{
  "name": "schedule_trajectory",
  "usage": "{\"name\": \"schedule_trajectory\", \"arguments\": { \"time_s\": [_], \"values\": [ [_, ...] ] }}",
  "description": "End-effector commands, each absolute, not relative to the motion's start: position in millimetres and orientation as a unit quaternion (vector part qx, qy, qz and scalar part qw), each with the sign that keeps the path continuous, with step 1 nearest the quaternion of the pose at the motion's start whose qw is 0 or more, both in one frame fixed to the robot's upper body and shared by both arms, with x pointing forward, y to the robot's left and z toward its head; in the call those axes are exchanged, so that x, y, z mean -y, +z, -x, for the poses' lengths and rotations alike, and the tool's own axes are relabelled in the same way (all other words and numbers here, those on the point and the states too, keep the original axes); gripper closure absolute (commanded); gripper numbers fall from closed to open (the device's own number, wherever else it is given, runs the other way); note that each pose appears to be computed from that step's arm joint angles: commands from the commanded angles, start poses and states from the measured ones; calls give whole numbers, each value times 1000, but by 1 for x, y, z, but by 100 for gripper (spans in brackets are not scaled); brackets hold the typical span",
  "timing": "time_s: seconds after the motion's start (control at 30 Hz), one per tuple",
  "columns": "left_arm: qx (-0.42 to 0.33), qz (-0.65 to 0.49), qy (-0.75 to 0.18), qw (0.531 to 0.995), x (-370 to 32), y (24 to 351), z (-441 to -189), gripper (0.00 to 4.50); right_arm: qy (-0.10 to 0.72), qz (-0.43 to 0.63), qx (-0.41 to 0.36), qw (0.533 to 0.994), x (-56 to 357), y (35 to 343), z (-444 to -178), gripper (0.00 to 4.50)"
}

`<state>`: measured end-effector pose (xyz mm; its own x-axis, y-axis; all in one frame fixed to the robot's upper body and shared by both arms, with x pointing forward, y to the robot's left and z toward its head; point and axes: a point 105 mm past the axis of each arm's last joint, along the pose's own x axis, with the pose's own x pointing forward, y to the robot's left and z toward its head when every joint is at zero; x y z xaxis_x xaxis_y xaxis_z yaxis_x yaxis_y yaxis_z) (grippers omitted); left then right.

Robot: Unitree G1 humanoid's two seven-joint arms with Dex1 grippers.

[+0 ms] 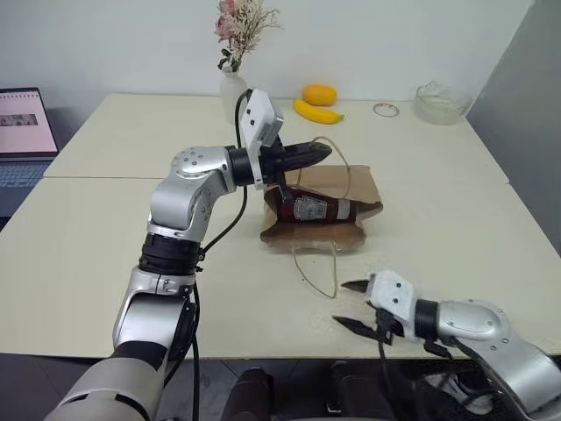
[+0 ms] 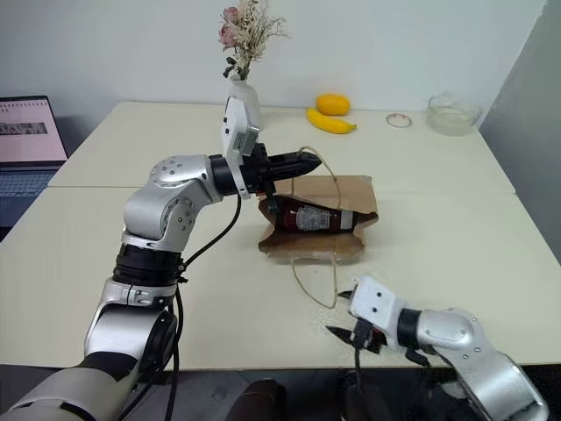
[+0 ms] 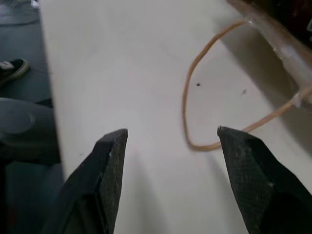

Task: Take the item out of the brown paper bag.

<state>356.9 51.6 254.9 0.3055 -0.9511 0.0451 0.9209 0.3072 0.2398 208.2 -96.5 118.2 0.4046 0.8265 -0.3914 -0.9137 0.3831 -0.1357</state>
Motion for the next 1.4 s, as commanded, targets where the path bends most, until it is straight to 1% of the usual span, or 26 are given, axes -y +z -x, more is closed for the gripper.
{"name": "schedule_trajectory", "arguments": {
  "time_s": [0.03, 0.1, 0.2, 0.27, 0.3, 0.47, 0.63, 0.73, 0.77, 0.83, 0.93, 1.0, 1.13, 1.3, 1.4],
  "values": [
    [118, -89, -587, 796, -50, 270, -351, 450, 544, 115, -48, 830, 76, 160, -214, 144],
    [119, -88, -585, 797, -52, 271, -352, 450, 535, 115, -40, 836, 68, 164, -226, 144],
    [122, -88, -576, 803, -56, 275, -355, 450, 515, 121, -41, 848, 53, 158, -251, 79],
    [124, -88, -570, 808, -60, 278, -357, 450, 504, 131, -44, 853, 45, 152, -268, 11],
    [125, -87, -566, 810, -61, 280, -359, 450, 494, 138, -44, 858, 42, 150, -278, 2],
    [130, -93, -553, 818, -68, 285, -361, 450, 425, 226, -22, 876, 29, 148, -328, 2],
    [134, -91, -546, 822, -71, 288, -361, 450, 371, 281, -6, 885, 22, 153, -363, 2],
    [139, -91, -540, 825, -73, 292, -363, 450, 344, 368, 17, 864, 22, 153, -377, 2],
    [140, -90, -538, 826, -74, 293, -363, 450, 337, 412, 19, 847, 24, 150, -380, 2],
    [142, -90, -536, 827, -75, 296, -364, 450, 339, 465, 15, 818, 25, 146, -380, 2],
    [144, -92, -533, 828, -77, 298, -365, 450, 355, 500, 20, 790, 23, 146, -376, 2],
    [145, -93, -532, 829, -77, 299, -365, 450, 351, 534, 23, 769, 25, 146, -378, 2],
    [146, -95, -531, 829, -77, 299, -365, 450, 363, 581, -3, 728, 28, 134, -384, 2],
    [146, -98, -533, 828, -75, 298, -364, 450, 351, 634, -37, 688, 38, 120, -405, 2],
    [145, -99, -534, 827, -75, 297, -364, 450, 345, 642, -54, 682, 42, 114, -416, 2]
  ]
}}
